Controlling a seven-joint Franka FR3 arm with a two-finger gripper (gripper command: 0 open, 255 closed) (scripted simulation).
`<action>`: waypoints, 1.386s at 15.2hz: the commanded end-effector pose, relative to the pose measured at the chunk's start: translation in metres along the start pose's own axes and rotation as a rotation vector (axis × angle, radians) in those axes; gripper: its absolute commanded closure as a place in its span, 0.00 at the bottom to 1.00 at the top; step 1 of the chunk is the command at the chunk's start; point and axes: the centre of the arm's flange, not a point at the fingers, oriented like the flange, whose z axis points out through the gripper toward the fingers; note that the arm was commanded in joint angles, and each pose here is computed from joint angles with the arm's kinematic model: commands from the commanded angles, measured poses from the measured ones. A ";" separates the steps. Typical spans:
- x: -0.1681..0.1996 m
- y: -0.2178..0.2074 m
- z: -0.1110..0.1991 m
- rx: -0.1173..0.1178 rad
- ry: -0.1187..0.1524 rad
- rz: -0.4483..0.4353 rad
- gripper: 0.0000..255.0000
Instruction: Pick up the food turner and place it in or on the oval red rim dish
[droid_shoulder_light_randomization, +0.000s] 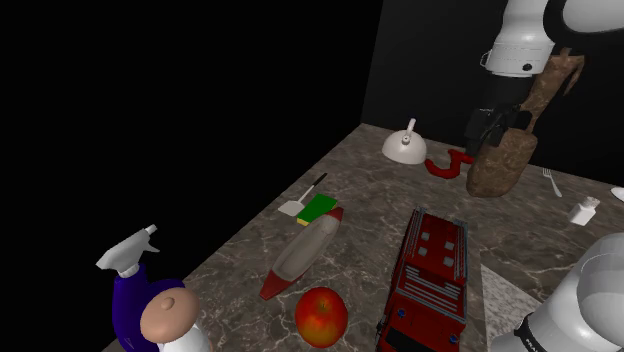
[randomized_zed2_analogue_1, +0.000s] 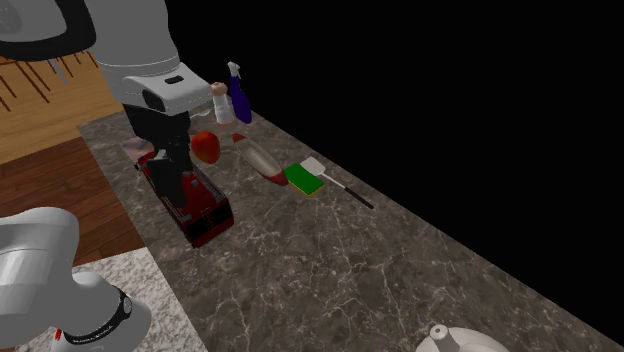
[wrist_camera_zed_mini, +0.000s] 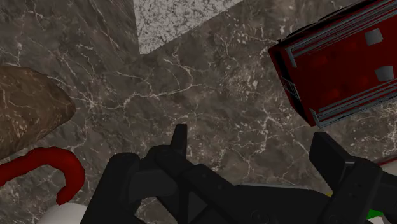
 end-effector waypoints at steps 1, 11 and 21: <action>0.000 0.000 0.000 0.000 0.000 0.000 0.00; 0.067 -0.094 0.056 0.016 0.020 0.279 0.00; 0.158 -0.168 0.109 0.033 0.040 0.558 0.00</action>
